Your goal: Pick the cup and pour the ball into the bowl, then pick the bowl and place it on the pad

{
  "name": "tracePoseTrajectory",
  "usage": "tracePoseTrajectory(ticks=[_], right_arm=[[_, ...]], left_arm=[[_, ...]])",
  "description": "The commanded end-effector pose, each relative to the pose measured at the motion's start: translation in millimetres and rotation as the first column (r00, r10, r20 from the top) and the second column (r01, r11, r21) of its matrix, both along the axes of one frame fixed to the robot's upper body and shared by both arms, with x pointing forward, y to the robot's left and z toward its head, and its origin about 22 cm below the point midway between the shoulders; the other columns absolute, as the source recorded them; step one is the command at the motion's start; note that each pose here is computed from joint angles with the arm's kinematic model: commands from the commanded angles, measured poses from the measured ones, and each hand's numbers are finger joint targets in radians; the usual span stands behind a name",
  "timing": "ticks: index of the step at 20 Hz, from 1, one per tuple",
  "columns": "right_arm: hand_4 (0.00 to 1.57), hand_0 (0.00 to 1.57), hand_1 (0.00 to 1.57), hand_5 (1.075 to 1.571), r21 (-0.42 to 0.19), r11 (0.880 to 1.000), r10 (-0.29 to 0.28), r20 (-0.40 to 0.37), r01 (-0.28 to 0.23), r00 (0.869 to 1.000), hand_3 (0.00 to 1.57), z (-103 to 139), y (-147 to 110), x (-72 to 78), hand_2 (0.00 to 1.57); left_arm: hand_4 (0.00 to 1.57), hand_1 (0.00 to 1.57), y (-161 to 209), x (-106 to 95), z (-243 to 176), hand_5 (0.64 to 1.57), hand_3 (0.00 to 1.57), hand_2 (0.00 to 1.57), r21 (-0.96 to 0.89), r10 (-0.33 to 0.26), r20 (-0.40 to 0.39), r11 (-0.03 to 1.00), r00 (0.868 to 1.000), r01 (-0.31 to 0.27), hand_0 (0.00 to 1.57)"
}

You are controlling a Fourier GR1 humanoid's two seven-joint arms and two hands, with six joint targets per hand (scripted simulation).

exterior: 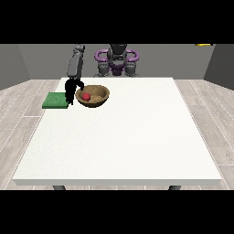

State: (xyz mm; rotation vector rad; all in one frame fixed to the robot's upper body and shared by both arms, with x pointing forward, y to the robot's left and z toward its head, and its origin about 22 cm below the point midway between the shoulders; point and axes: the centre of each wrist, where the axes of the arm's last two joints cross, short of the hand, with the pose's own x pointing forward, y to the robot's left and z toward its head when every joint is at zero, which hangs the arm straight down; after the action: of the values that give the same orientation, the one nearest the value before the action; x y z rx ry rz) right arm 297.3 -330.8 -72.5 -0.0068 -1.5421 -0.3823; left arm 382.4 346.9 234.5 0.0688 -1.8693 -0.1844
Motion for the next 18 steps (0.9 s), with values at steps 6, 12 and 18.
tracePoseTrajectory(ticks=[6,12,18], right_arm=[[0.48,0.0,0.0,1.548,-0.007,1.0,-0.012,0.068,0.013,0.998,0.0,-20,-18,-11.1,0.0],[0.46,0.0,0.0,1.547,-0.016,1.0,0.003,0.039,-0.002,0.999,0.0,-2,-6,11.2,0.0],[0.47,0.0,0.0,1.547,-0.005,0.999,0.045,0.022,-0.044,0.999,0.0,1,30,26.5,0.0]], left_arm=[[1.02,0.0,25,-23,30,1.536,0.0,0.0,0.0,0.011,0.101,1.0,0.995,-0.011,0.0],[1.02,0.0,27,-26,32,1.538,0.0,0.0,0.007,0.024,0.071,1.0,0.997,-0.025,0.0],[1.02,0.0,75,-40,18,1.545,0.0,0.0,-0.019,0.017,0.043,1.0,0.999,-0.017,0.0]])
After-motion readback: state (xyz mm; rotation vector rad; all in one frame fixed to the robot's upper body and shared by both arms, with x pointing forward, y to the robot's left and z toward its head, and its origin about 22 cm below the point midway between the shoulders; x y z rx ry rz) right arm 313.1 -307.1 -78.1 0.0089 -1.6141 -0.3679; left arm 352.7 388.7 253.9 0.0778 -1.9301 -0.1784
